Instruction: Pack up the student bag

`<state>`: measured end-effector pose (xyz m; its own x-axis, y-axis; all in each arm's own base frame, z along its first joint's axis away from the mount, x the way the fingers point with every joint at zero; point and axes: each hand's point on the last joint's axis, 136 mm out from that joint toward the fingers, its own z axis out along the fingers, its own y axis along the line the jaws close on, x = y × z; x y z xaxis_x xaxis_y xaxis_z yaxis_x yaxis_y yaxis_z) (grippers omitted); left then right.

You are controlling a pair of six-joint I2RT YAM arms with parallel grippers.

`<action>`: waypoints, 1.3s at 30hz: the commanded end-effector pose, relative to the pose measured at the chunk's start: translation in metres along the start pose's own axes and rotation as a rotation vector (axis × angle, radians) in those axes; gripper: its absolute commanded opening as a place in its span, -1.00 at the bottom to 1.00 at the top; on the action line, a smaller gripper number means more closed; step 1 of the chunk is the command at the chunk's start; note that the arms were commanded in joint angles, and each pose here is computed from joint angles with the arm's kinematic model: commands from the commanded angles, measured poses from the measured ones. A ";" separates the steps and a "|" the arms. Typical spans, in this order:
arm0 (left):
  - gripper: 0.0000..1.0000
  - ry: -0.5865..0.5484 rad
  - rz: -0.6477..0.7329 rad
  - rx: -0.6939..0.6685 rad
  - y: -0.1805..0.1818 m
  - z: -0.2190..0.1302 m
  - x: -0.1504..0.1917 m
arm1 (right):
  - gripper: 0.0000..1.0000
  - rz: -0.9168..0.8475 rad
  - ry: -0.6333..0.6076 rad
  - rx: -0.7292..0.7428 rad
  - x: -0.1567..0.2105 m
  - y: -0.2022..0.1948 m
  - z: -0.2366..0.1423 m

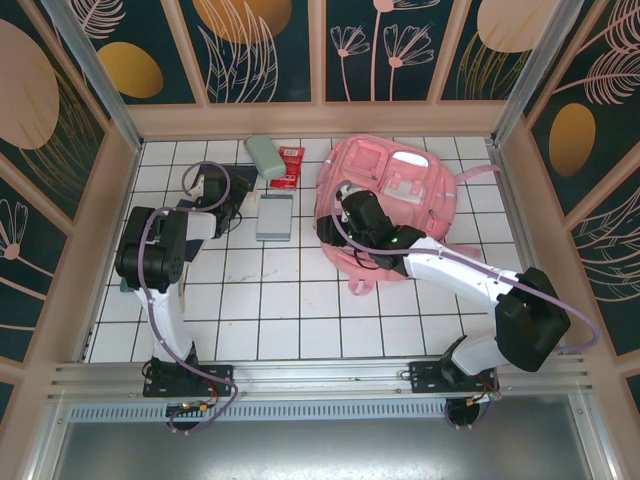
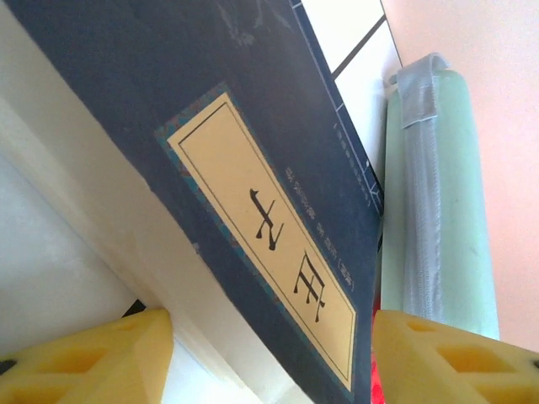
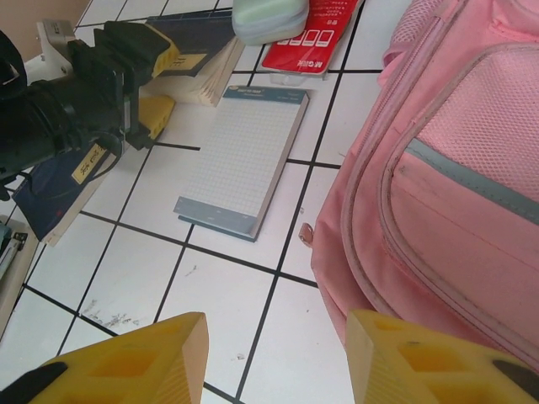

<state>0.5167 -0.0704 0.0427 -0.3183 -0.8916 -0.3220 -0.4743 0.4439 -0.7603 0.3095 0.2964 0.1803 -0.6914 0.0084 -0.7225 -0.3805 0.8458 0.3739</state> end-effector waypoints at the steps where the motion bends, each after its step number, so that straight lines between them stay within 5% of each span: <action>1: -0.05 -0.003 -0.036 -0.013 0.009 0.010 0.000 | -0.06 0.008 -0.018 -0.010 -0.001 0.002 0.002; 7: -1.00 -0.029 -0.039 -0.040 0.019 -0.005 -0.003 | -0.06 0.012 -0.012 -0.014 0.001 0.003 0.004; 25: -1.00 0.136 0.174 -0.303 0.136 -0.115 0.046 | -0.07 -0.033 0.013 -0.094 0.012 0.034 0.024; 29: -1.00 0.159 0.203 -0.198 0.122 -0.128 0.053 | -0.07 -0.055 0.035 -0.107 0.017 0.047 0.036; 33: -0.52 0.191 0.210 -0.051 0.085 -0.119 0.056 | -0.08 -0.063 0.047 -0.113 0.019 0.054 0.040; 39: -0.62 0.237 0.245 0.013 0.057 -0.089 0.076 | -0.08 -0.059 0.047 -0.095 0.021 0.051 0.037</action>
<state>0.3736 -0.0750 0.0195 -0.5532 -0.7528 -0.3567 -0.4437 0.6287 -0.6387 0.2956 0.3547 0.1454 -0.7155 -0.0909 -0.6927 -0.4675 0.7990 0.3782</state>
